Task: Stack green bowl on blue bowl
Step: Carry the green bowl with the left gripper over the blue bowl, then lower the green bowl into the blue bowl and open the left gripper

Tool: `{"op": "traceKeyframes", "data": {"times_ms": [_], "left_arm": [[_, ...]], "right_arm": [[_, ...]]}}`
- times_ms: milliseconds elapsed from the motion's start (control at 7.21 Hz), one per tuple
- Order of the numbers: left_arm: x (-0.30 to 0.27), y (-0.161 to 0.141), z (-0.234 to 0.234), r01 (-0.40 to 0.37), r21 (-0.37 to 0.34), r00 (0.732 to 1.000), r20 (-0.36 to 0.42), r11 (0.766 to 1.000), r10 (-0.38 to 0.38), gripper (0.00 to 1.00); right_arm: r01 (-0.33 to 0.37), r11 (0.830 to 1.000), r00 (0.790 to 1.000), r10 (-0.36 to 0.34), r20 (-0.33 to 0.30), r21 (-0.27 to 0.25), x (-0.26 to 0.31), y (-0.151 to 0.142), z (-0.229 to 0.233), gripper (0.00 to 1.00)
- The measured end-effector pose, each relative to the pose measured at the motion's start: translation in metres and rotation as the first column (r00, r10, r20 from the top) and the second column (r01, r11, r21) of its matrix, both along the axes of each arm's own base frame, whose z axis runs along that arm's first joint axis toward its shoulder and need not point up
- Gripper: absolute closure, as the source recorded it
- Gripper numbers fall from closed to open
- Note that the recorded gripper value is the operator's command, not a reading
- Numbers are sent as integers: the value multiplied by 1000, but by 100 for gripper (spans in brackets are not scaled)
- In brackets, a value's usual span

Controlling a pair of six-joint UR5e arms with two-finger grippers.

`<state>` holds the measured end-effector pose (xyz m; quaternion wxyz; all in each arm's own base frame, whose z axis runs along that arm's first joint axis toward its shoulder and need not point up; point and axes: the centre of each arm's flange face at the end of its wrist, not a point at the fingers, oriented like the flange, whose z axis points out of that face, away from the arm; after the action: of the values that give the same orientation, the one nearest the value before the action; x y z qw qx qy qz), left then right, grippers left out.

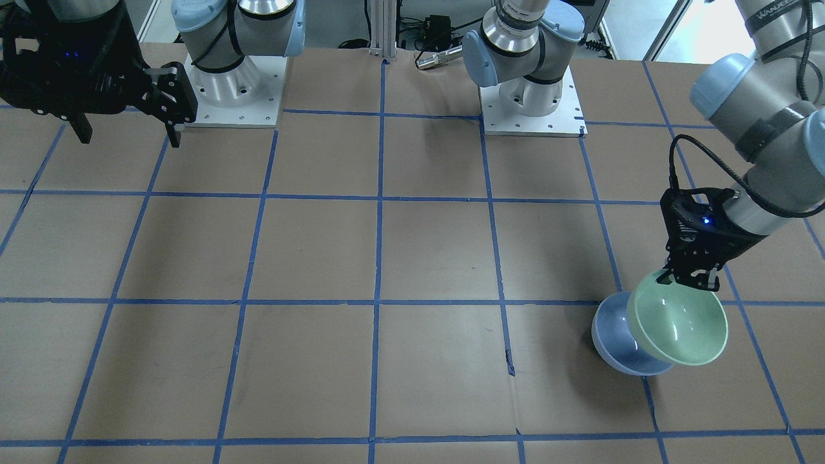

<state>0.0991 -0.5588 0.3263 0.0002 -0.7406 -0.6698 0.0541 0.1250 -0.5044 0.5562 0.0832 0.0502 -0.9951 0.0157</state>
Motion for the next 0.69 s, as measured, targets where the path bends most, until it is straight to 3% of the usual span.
{"op": "traceKeyframes", "data": {"times_ms": [554, 693], "left_arm": [[-6, 13, -22, 1, -10, 999, 32, 1000, 0, 100], [-5, 12, -26, 0, -5, 999, 37, 1000, 1, 68]], "right_arm": [[0, 1000, 1000, 0, 0, 0, 0, 0, 0, 0], [0, 1000, 1000, 0, 0, 0, 0, 0, 0, 0]]}}
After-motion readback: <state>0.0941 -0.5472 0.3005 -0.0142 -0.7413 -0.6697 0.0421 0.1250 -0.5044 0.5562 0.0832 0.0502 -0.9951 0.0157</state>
